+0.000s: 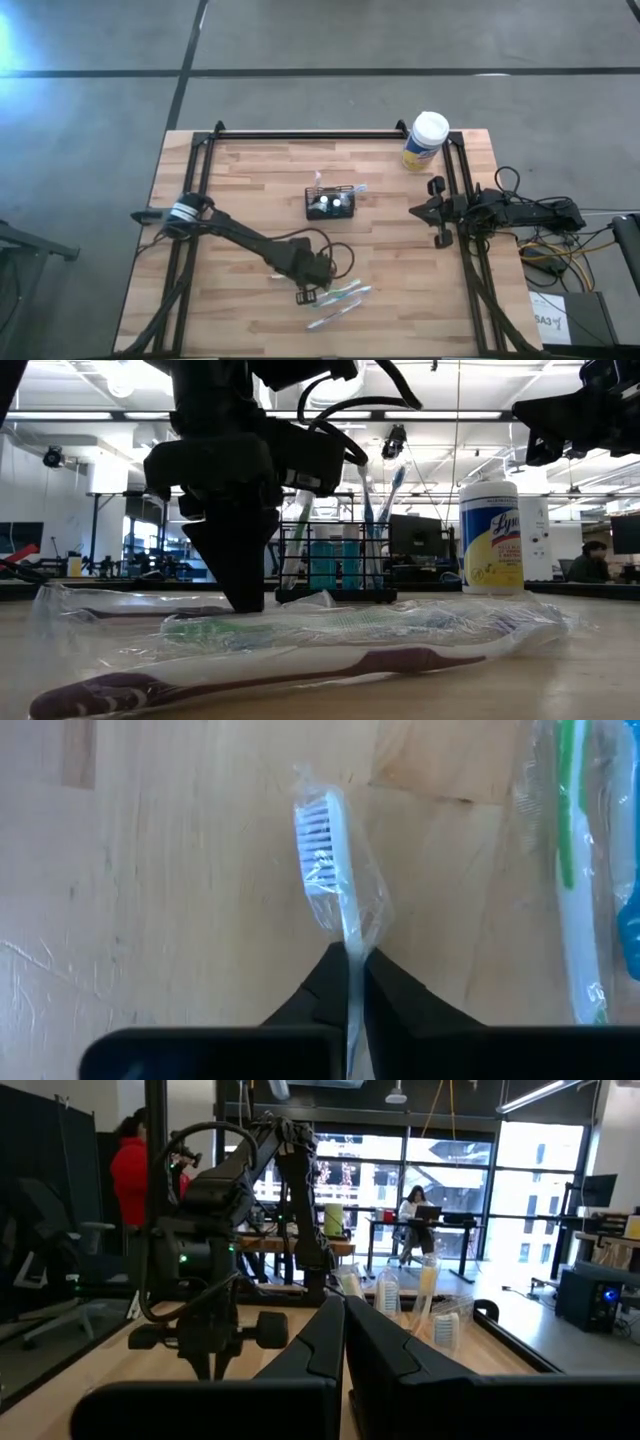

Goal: Pick & Place toothbrushing station
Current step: Put the top violet toothbrush in the wire organizer

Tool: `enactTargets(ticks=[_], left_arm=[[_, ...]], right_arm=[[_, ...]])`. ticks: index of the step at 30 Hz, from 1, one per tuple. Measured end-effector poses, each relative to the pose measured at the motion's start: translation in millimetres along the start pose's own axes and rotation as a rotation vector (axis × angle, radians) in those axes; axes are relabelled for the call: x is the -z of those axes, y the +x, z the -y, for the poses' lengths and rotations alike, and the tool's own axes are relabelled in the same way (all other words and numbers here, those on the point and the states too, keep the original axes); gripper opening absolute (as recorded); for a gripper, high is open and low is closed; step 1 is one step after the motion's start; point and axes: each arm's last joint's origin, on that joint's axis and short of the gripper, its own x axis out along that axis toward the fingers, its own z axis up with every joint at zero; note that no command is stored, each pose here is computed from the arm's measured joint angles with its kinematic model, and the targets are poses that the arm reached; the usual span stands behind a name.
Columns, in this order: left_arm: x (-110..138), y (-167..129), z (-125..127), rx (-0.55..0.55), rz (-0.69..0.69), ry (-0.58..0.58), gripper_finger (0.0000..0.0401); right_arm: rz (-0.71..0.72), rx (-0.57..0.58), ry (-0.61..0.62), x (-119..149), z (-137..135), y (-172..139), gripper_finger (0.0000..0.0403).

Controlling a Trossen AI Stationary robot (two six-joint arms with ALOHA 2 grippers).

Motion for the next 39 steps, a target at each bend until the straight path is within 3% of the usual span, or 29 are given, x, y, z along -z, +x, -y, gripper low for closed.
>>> enactTargets(ticks=[4,10,17,23,27,32,39], left_arm=[[3.1,-19.7,-0.3,-0.011,0.042,0.045,0.0022],[14.1,-79.7,-3.9,0.014,0.279,0.116,0.0013],[72.7,-143.1,-45.9,0.08,0.723,0.032,0.0012],[139.4,-152.0,-89.5,0.203,1.071,-0.122,0.0012],[171.8,-140.3,-108.7,0.227,1.21,-0.17,0.0011],[194.6,-129.1,-123.7,0.198,1.281,-0.203,0.0011],[206.5,-127.7,-130.5,0.181,1.333,-0.17,0.0011]], right_arm=[[0.0,0.001,0.0,0.0,0.0,0.0,0.0008],[-0.006,0.0,-0.001,0.6,0.0,0.0,0.0008],[-0.009,0.0,-0.001,0.9,0.0,0.1,0.0008],[-0.008,0.001,-0.001,0.8,0.0,0.1,0.0008],[-0.006,0.001,-0.005,0.6,0.0,0.1,0.0008],[-0.007,0.001,-0.004,0.6,0.0,0.2,0.0008],[-0.019,0.001,-0.004,1.8,0.0,0.9,0.0008]])
